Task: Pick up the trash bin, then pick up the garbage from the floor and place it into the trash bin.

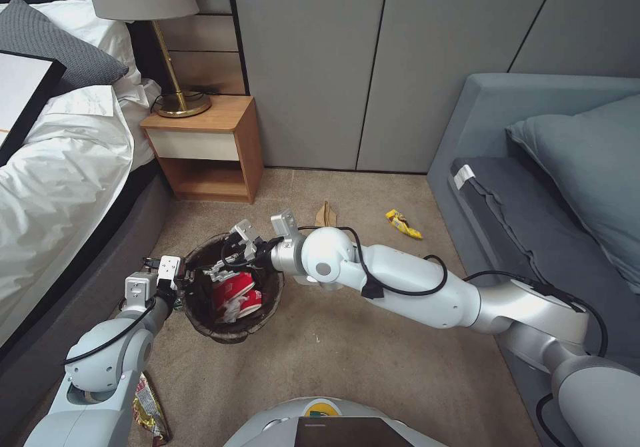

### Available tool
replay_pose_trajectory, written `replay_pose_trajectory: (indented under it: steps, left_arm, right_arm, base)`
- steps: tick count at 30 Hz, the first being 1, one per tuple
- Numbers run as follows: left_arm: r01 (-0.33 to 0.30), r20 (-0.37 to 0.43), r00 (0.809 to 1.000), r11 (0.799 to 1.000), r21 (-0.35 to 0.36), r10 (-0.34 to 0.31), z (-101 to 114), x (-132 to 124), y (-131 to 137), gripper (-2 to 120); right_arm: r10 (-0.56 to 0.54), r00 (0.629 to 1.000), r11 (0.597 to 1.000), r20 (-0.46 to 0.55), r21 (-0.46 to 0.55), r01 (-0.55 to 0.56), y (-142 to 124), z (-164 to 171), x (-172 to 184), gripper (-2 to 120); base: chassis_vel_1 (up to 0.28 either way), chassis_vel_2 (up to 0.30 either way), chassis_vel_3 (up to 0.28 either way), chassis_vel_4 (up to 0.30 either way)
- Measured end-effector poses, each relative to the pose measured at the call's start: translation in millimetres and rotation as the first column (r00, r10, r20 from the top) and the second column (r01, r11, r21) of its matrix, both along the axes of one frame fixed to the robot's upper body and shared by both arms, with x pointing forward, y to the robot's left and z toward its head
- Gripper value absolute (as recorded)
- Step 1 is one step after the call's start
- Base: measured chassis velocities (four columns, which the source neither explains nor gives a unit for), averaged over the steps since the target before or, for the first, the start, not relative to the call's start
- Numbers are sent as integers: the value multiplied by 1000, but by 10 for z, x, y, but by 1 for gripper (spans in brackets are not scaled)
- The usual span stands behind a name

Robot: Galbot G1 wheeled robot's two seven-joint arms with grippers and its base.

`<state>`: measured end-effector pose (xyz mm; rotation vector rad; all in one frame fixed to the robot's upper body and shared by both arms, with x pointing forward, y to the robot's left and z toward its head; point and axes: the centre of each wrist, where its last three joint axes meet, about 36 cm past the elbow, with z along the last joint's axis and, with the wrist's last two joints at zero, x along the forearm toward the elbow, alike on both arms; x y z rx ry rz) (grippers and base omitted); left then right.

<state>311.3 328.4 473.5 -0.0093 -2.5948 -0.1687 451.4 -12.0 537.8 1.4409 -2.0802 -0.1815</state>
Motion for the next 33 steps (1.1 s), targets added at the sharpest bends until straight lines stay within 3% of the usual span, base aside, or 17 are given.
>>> replay_pose_trajectory:
  steps: [10,15,18,19,21,22,25,26,29,30,33]
  left_arm:
    - [1,-1,1000,1000,0,-1,-6,7,-3,0]
    - [23,-1,1000,1000,-7,-23,15,-24,-39,0]
    - [59,8,998,998,-14,-59,75,-55,-106,0]
    - [59,8,998,998,-14,-59,75,-55,-106,0]
    - [91,16,996,996,-18,-90,124,-77,-156,0]
    - [91,16,996,996,-18,-90,124,-77,-156,0]
    - [127,34,991,992,-21,-126,209,-105,-212,0]
    - [127,34,991,992,-21,-126,209,-105,-212,0]
    - [154,58,987,988,-27,-152,299,-132,-260,0]
    - [154,58,987,988,-27,-152,299,-132,-260,0]
    - [180,75,981,983,-35,-177,372,-181,-303,0]
  right_arm:
    - [-19,997,999,-73,45,22,-105,213,-55,100]
    - [-60,998,996,8,59,59,-269,404,-20,100]
    - [-155,985,986,79,81,149,-617,588,93,100]
    - [-155,985,986,79,81,149,-617,588,93,100]
    - [-244,964,966,101,108,233,-963,685,148,100]
    - [-244,964,966,101,108,233,-963,685,148,100]
    - [-346,931,934,111,133,331,-1386,693,116,100]
    - [-346,931,934,111,133,331,-1386,693,116,100]
    - [-452,876,891,168,143,432,-1770,655,17,100]
    - [-452,876,891,168,143,432,-1770,655,17,100]
    - [-556,793,831,251,139,539,-2131,584,-123,100]
  base:
    - [0,0,0,0]
    - [0,0,0,0]
    - [0,0,0,0]
    - [0,0,0,0]
    - [0,0,0,0]
    - [0,0,0,0]
    - [0,0,0,0]
    - [0,0,0,0]
    - [0,0,0,0]
    - [0,0,0,0]
    - [0,0,0,0]
